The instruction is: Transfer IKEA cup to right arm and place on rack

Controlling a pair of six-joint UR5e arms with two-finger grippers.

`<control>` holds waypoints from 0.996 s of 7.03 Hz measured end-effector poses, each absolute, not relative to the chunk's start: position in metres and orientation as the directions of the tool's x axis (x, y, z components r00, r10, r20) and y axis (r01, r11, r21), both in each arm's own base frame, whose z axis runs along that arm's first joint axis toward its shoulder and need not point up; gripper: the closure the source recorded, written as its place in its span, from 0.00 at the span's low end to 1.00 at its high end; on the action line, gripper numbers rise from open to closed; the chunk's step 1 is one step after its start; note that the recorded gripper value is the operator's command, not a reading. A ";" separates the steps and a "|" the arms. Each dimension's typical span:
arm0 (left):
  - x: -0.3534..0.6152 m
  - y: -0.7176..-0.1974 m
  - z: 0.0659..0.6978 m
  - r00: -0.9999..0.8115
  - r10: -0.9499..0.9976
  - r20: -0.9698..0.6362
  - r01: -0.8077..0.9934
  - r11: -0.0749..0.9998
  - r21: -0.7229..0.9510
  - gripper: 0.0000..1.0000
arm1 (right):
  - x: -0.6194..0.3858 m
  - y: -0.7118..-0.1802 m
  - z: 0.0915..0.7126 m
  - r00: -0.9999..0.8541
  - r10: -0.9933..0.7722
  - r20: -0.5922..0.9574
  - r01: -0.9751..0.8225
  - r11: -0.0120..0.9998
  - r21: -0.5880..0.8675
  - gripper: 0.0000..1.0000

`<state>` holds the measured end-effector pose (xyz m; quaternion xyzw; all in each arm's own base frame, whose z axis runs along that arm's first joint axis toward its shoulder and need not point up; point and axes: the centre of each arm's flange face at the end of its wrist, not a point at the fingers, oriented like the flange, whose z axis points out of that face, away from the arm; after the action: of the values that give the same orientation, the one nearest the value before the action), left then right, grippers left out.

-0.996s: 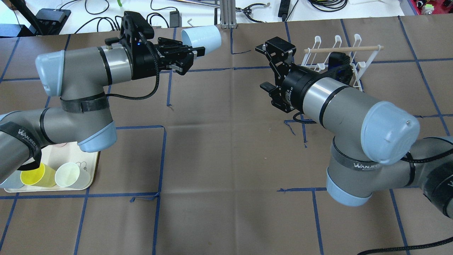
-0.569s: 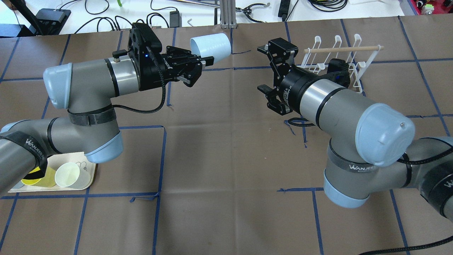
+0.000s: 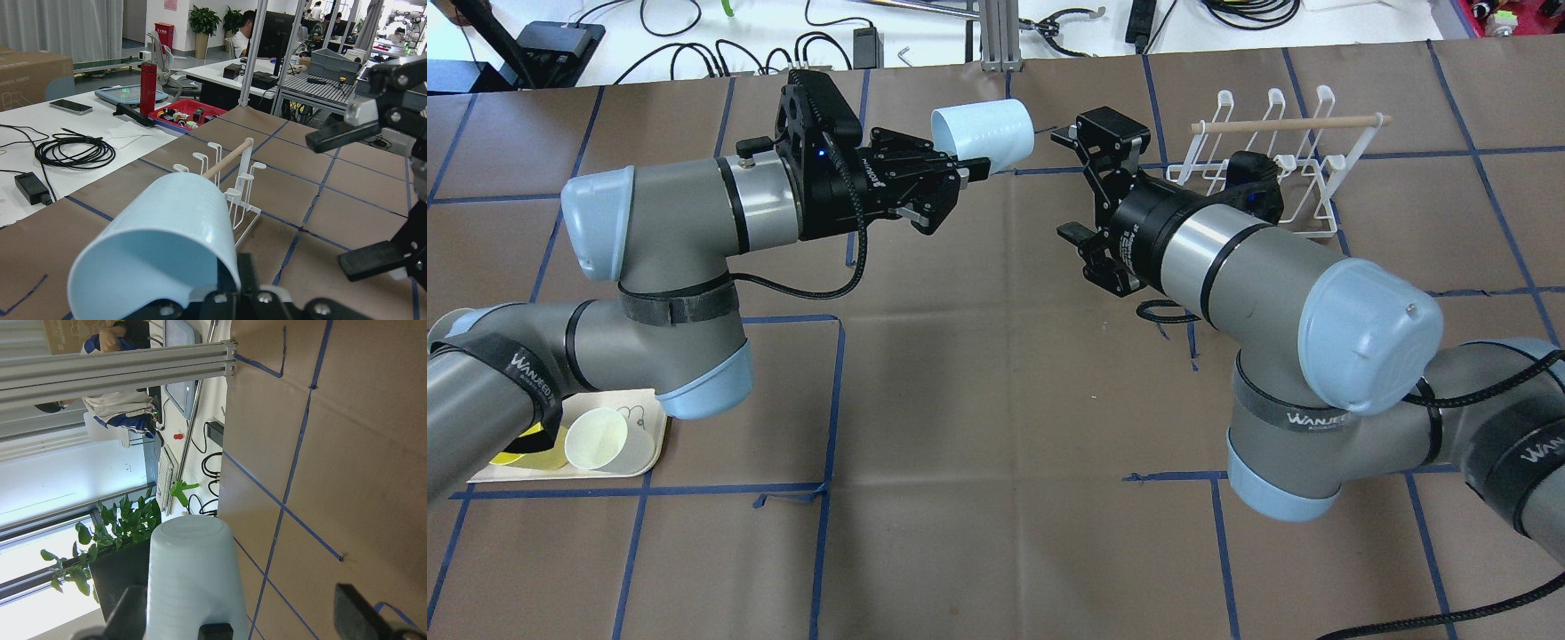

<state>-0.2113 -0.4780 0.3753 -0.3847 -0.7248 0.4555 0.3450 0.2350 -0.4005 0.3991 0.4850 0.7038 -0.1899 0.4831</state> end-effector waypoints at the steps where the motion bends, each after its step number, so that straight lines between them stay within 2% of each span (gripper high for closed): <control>1: -0.214 -0.477 0.375 -0.463 0.873 0.151 0.245 0.290 -0.925 0.95 | 0.242 -0.407 0.399 -0.067 0.501 -0.863 0.861 0.467 0.204 0.00; 7: -0.216 -0.476 0.375 -0.461 0.874 0.152 0.247 0.291 -0.924 0.95 | 0.267 -0.452 0.392 -0.083 0.508 -0.857 0.845 0.492 0.210 0.00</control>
<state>-0.2165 -0.4757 0.3749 -0.3868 -0.7249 0.4528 0.3462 0.2673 -0.4521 0.3920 0.4728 0.7151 -0.1738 0.4846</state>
